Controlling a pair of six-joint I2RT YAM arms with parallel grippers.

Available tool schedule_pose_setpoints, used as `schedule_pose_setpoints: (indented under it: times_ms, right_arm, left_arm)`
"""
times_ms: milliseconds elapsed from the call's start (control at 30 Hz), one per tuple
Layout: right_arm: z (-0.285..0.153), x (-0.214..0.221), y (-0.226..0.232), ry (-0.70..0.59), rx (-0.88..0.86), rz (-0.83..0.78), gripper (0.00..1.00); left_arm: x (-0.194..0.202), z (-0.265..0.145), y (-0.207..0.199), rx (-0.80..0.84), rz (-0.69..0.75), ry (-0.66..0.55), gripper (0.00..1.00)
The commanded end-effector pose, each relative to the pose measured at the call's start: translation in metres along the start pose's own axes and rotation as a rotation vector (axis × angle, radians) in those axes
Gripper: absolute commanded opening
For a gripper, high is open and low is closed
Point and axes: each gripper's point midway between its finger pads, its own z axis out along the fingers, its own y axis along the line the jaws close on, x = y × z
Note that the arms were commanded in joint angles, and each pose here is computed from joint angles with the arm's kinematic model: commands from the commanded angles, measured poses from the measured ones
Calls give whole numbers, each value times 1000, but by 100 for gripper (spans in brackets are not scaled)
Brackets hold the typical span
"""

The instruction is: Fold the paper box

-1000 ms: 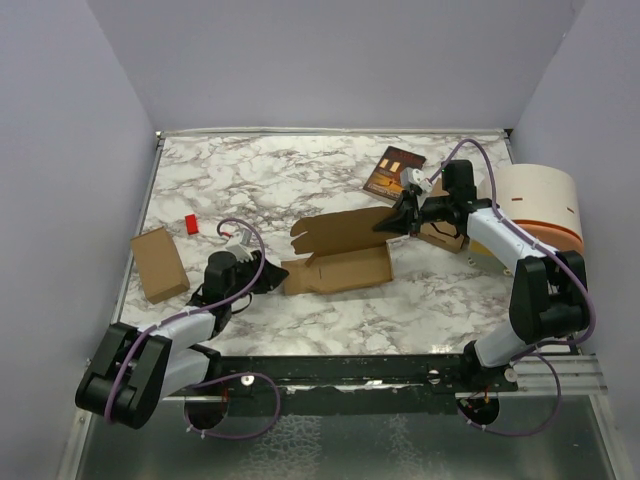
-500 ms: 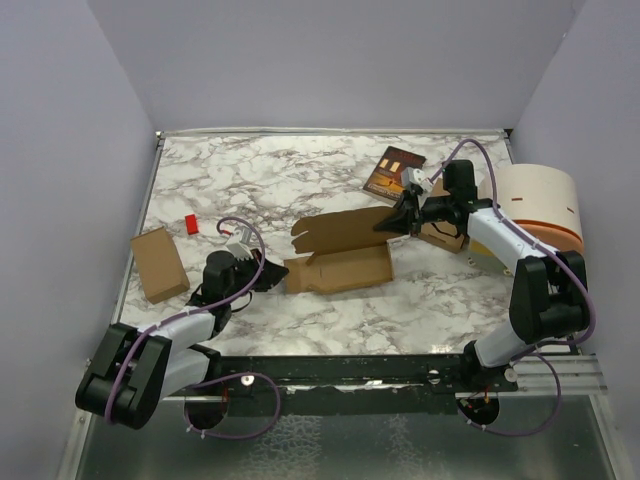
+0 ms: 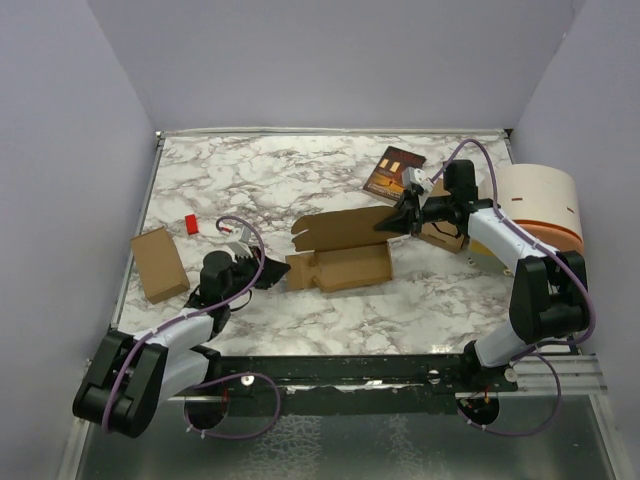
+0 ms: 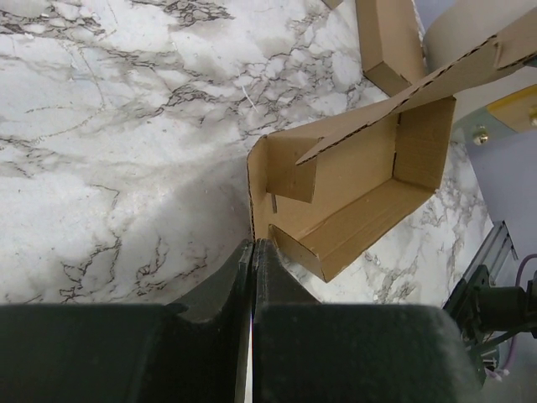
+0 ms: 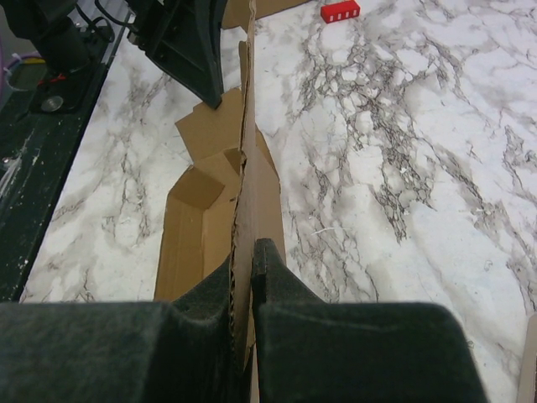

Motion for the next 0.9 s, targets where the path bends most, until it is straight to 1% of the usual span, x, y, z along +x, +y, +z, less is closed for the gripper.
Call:
schedule_pose_setpoints:
  times_ms: [0, 567, 867]
  right_arm:
    - [-1, -13, 6, -32, -20, -41, 1]
    - [-1, -13, 4, -30, -4, -28, 1]
    - [-1, -13, 6, -36, -4, -22, 1]
  left_arm:
    - [-19, 0, -22, 90, 66, -52, 1]
    - [-17, 2, -26, 101, 111, -50, 0]
    - [-23, 8, -36, 124, 150, -49, 0]
